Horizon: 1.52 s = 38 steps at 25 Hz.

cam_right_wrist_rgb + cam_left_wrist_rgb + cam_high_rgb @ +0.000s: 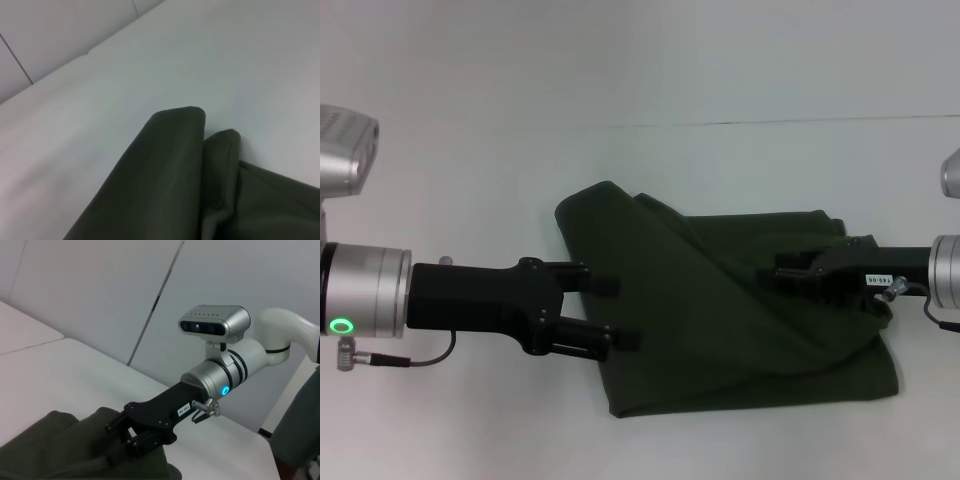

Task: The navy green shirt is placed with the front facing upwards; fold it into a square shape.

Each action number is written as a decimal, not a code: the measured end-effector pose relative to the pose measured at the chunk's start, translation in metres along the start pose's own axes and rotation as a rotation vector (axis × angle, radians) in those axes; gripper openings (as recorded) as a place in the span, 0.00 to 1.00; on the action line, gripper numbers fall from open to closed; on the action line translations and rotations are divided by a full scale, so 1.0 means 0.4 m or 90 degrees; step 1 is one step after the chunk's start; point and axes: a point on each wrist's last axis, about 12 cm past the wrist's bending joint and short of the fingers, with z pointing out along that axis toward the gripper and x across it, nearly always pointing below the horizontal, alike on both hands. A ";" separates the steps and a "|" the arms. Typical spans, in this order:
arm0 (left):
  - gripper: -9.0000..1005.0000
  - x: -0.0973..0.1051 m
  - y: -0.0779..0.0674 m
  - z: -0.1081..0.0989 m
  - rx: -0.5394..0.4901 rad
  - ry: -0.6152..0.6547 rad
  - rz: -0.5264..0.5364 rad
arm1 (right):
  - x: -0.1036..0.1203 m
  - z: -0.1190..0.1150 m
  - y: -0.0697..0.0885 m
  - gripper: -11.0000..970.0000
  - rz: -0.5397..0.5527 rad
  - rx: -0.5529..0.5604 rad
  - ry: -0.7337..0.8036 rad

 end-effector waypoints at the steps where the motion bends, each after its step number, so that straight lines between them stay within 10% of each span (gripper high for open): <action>1: 0.90 0.000 0.000 0.000 -0.001 -0.001 0.000 | 0.001 0.000 0.000 0.61 0.000 0.000 0.001; 5: 0.90 0.000 0.002 -0.001 -0.006 -0.003 -0.001 | 0.002 0.001 0.000 0.43 -0.001 -0.001 0.006; 27: 0.90 0.000 0.014 0.011 -0.033 -0.009 -0.001 | -0.001 0.028 0.022 0.39 -0.029 -0.028 0.038; 30: 0.90 0.001 0.013 0.012 -0.032 -0.008 -0.001 | -0.003 0.027 0.022 0.19 -0.031 -0.026 0.036; 38: 0.90 0.002 0.013 0.014 -0.031 -0.007 -0.001 | 0.012 -0.004 0.021 0.05 -0.016 -0.033 0.011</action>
